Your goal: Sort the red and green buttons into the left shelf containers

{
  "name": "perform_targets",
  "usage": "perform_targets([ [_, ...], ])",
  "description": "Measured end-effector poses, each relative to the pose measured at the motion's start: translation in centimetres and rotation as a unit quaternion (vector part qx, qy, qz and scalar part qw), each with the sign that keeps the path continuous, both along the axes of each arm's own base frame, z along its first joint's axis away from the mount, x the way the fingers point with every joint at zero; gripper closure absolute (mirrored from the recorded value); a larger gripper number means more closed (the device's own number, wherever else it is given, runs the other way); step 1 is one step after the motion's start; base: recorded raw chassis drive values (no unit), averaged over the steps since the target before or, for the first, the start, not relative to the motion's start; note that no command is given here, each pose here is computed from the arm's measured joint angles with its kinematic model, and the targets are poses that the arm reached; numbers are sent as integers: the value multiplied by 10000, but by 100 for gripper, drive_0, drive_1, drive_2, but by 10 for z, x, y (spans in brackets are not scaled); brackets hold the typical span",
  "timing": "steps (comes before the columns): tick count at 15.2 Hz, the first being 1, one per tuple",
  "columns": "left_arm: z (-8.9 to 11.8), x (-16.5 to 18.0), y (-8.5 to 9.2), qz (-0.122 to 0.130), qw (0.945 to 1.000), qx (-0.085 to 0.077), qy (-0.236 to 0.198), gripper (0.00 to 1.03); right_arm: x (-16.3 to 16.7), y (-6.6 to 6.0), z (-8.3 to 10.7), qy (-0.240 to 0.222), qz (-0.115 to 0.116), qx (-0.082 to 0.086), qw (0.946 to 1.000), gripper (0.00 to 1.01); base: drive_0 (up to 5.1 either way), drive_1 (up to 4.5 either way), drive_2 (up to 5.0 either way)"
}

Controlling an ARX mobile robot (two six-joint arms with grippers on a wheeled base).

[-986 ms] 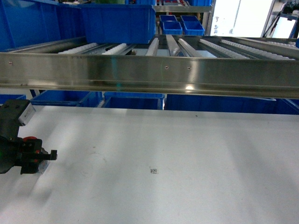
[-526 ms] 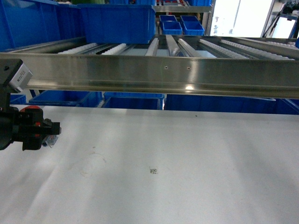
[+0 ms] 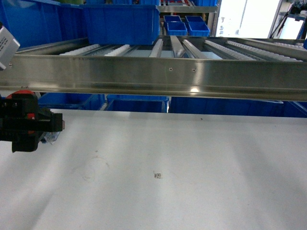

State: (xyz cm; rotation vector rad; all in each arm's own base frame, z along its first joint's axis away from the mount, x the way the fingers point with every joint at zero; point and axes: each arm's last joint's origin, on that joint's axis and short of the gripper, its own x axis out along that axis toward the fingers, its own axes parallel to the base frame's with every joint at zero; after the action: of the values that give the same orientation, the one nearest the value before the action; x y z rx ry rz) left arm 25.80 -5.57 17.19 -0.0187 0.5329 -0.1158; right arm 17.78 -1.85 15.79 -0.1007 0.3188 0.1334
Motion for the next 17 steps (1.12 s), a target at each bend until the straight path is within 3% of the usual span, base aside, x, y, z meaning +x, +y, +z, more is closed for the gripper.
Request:
perform_targets([
  [3,14,-19,-9,71,9998,13,-176,77,0,0,0,-2,0,0,10000,73,0,0,0],
  [5,14,-26,-21,-84,9998,89,-174,77,0,0,0,-2,0,0,10000,73,0,0,0],
  [13,18,-24,-22,-96,9996,81,-260,77,0,0,0,-1,-25,-8,10000,73,0,0,0],
  [17,18,-24,-22,-98,9996,83,-256,77,0,0,0,-1,-24,-8,10000,73,-490,251,251],
])
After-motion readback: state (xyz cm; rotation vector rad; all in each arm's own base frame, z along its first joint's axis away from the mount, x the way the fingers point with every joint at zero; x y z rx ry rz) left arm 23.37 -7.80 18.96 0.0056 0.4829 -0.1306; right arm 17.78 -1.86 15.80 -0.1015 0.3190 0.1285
